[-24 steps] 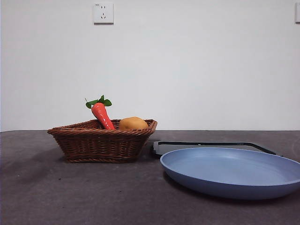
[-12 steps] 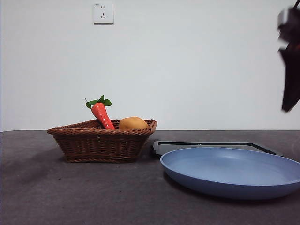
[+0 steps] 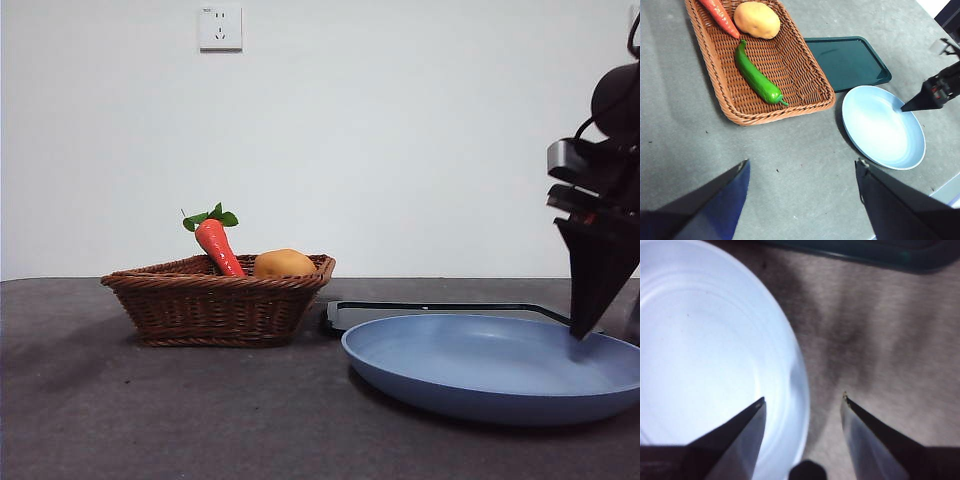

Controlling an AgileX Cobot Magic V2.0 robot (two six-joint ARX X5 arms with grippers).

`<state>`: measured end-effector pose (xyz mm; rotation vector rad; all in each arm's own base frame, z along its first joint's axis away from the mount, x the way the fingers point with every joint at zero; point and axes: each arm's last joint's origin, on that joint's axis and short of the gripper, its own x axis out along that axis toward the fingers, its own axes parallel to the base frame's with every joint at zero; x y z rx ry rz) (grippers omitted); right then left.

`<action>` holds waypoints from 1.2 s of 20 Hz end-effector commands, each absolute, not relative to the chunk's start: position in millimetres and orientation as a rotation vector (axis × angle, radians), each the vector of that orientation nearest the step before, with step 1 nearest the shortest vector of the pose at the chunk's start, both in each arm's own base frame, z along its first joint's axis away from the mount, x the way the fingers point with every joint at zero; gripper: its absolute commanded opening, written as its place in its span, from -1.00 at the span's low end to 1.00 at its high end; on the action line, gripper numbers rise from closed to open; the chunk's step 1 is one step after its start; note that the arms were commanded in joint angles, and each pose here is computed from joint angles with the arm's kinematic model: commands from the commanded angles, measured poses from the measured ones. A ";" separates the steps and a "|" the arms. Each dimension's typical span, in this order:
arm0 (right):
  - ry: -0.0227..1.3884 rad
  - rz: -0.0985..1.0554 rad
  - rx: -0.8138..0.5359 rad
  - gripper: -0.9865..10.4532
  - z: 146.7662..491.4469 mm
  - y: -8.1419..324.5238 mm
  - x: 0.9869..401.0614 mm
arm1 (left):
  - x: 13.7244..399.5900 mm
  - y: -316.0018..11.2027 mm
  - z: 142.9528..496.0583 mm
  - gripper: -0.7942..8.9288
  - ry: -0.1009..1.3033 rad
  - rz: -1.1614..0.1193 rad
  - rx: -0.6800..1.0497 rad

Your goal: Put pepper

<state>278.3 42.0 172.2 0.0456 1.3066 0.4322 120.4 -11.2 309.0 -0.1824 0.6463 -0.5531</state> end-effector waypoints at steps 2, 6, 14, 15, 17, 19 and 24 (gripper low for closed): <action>1.331 0.445 0.039 -0.56 164.2 46.9 284.2 | 121.0 -11.2 313.3 -0.08 0.628 -0.561 -0.169; 1.337 0.437 0.049 -0.82 163.5 46.8 284.3 | 121.1 -11.2 313.3 -0.08 0.628 -0.561 -0.169; 1.272 0.401 0.087 -0.82 195.8 41.4 270.4 | 138.4 -18.6 310.8 -0.09 0.671 -0.577 -0.184; 1.238 0.398 0.090 -0.82 206.2 39.8 265.6 | 143.8 -21.2 311.2 -0.09 0.678 -0.566 -0.182; 1.158 0.388 0.089 -0.82 230.8 34.3 251.8 | 159.3 -30.2 314.8 -0.09 0.690 -0.541 -0.159; 1.076 0.372 0.096 -0.82 253.4 28.4 236.2 | 180.1 -43.1 319.6 -0.09 0.716 -0.505 -0.134; 0.922 0.322 0.114 -0.82 290.1 15.3 202.7 | 246.9 -92.2 321.2 -0.09 0.832 -0.426 -0.024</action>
